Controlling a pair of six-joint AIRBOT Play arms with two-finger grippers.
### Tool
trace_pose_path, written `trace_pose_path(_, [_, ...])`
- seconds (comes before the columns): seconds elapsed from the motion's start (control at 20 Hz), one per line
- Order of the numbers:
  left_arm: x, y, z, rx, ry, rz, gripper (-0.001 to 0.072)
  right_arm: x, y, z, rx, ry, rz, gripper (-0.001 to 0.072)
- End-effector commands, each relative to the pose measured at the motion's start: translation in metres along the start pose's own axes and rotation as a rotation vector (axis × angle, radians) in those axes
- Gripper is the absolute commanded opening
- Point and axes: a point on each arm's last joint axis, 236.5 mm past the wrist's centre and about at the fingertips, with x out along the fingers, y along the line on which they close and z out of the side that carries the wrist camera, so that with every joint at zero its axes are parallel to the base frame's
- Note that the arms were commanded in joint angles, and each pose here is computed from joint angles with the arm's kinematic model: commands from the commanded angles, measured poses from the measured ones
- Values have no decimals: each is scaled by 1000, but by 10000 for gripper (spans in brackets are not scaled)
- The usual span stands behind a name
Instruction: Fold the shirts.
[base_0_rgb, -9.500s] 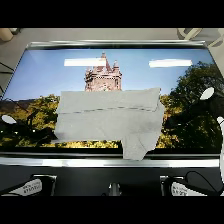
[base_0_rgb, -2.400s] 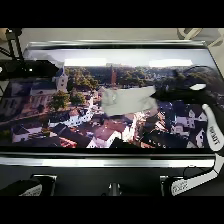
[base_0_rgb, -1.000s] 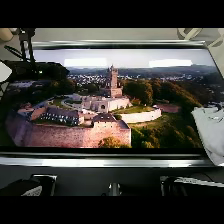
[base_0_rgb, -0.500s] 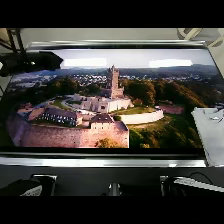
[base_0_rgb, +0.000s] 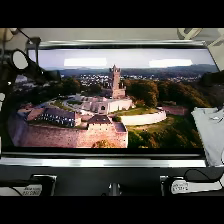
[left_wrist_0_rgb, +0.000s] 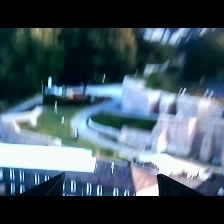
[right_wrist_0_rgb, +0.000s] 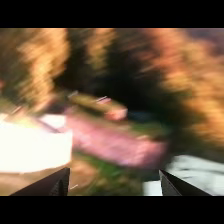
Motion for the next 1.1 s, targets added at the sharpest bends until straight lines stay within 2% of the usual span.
trace_pose_path(0.0, [19, -9, -55, 53, 183, -62, 720, 43, 94, -37, -48, 269, 269, 608])
trace_pose_path(0.3, [32, -13, -58, 47, 166, -77, 720, 53, 73, -43, 23, 288, 168, 608])
trace_pose_path(1.05, [32, -13, -58, 47, 166, -77, 720, 53, 72, -43, 23, 290, 164, 608])
